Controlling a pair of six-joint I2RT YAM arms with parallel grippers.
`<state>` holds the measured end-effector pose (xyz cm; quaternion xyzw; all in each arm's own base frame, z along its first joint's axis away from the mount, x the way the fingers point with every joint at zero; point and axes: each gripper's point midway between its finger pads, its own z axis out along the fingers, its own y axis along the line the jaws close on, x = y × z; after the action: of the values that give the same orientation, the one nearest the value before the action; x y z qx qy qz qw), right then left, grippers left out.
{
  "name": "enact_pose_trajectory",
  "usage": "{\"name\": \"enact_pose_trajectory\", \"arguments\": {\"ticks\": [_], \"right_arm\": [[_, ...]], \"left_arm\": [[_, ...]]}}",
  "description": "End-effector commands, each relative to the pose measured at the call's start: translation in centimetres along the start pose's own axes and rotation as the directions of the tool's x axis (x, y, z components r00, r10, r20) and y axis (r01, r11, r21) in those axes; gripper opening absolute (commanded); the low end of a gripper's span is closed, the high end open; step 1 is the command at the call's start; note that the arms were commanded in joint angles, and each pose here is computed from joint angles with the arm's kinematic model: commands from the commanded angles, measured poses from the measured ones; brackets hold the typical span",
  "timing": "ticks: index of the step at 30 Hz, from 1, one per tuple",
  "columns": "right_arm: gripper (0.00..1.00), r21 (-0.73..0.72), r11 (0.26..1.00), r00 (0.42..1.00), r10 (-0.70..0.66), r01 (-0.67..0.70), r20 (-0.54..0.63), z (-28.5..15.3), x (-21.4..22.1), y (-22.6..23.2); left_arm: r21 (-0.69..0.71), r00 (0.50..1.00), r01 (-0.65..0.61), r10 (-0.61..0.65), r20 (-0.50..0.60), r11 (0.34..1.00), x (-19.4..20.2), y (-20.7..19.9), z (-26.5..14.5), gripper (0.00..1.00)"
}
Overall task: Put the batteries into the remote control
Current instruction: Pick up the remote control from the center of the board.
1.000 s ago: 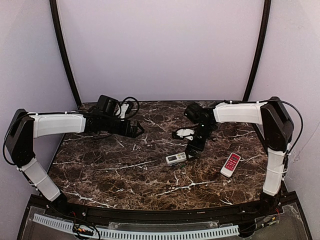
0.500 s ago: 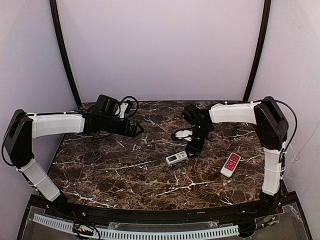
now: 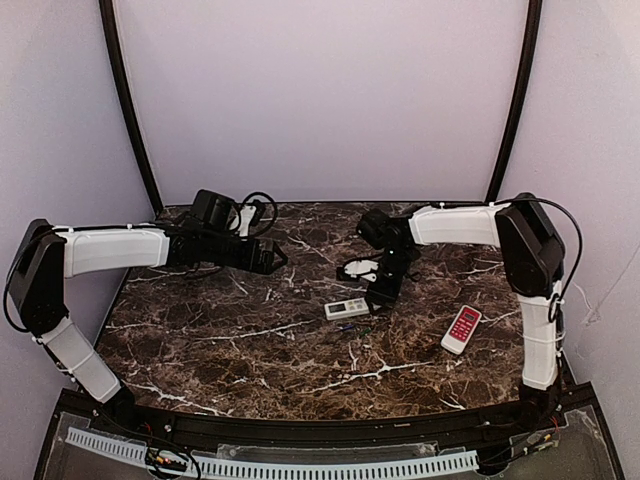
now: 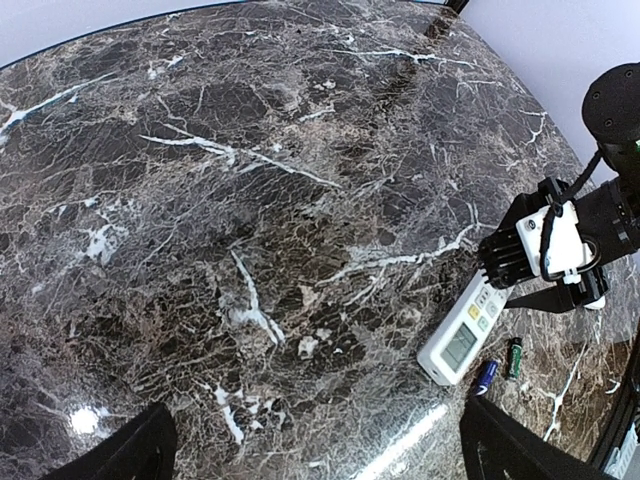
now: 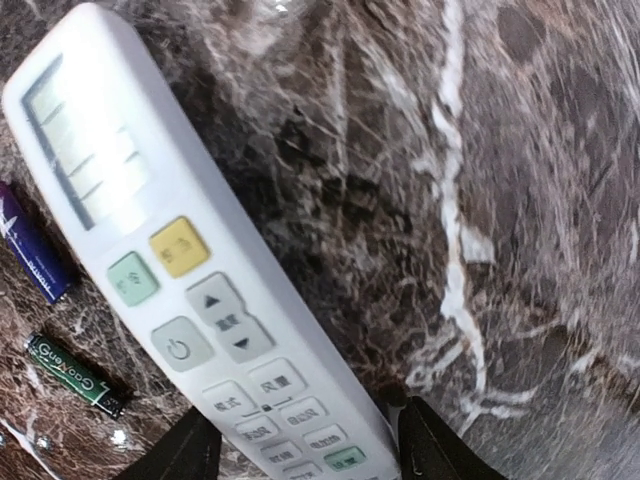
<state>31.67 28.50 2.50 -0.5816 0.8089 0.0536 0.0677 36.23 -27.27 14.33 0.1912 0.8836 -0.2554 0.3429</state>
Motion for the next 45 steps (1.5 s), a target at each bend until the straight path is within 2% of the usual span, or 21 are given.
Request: {"name": "enact_pose_trajectory", "arguments": {"ticks": [1, 6, 13, 25, 27, 29, 31, 33, 36, 38, 42, 45], "right_arm": [[0.53, -0.023, 0.999, 1.0, -0.022, 0.022, 0.004, 0.6, -1.4, 0.4], [0.42, -0.03, 0.999, 0.999, -0.042, 0.042, 0.004, 0.9, -2.3, 0.2], [0.47, -0.059, 0.997, 0.999, -0.043, 0.044, 0.023, 1.7, -4.1, -0.1], [0.42, -0.115, 0.991, 0.997, -0.059, 0.065, 0.055, 2.4, -6.6, 0.6], [0.36, -0.127, 0.99, 0.997, -0.059, 0.066, 0.058, 2.7, -6.8, 0.7], [0.24, -0.134, 0.989, 0.996, -0.057, 0.066, 0.068, 2.5, -7.1, 0.8], [0.11, -0.134, 0.989, 0.992, -0.046, 0.062, 0.119, 1.3, -8.0, 0.5], [0.04, -0.137, 0.989, 0.979, -0.028, 0.056, 0.201, -0.9, -9.5, 0.1], [0.04, -0.128, 0.989, 0.92, -0.017, 0.072, 0.391, -6.4, -12.4, -0.3], [0.04, -0.131, 0.987, 0.851, -0.014, 0.097, 0.524, -10.8, -14.2, -0.2], [0.05, -0.135, 0.978, 0.654, -0.001, 0.157, 0.756, -19.7, -16.6, 0.7], [0.05, -0.162, 0.959, 0.506, 0.022, 0.234, 0.862, -25.0, -17.3, 2.4]], "left_arm": [[0.003, 1.0, -0.021, 0.021, 0.019, 1.0, -0.3, -0.4, -0.6, 1.0], [-0.003, 1.0, -0.021, 0.021, 0.015, 1.0, -0.1, -0.2, -0.6, 1.0], [0.001, 1.0, -0.011, 0.011, 0.026, 1.0, -0.4, -0.3, -0.6, 1.0], [0.011, 0.996, 0.069, -0.069, 0.052, 0.998, -0.8, 0.9, -1.5, 1.0], [0.019, 0.994, 0.088, -0.089, 0.058, 0.996, -0.8, 1.3, -1.8, 1.0], [0.026, 0.991, 0.101, -0.103, 0.081, 0.995, -1.3, 1.6, -2.2, 1.0], [0.039, 0.986, 0.107, -0.111, 0.121, 0.993, -1.8, 1.7, -2.8, 1.0], [0.049, 0.981, 0.111, -0.118, 0.155, 0.993, -2.2, 1.8, -3.4, 1.0], [0.058, 0.973, 0.103, -0.112, 0.201, 0.993, -2.7, 1.7, -4.2, 1.0], [0.076, 0.964, 0.086, -0.102, 0.246, 0.993, -3.3, 1.3, -4.8, 1.0], [0.148, 0.941, 0.021, -0.07, 0.33, 0.989, -4.7, -0.5, -6.4, 1.0], [0.229, 0.911, -0.085, -0.017, 0.411, 0.97, -6.1, -3.1, -8.3, 1.0]]}}
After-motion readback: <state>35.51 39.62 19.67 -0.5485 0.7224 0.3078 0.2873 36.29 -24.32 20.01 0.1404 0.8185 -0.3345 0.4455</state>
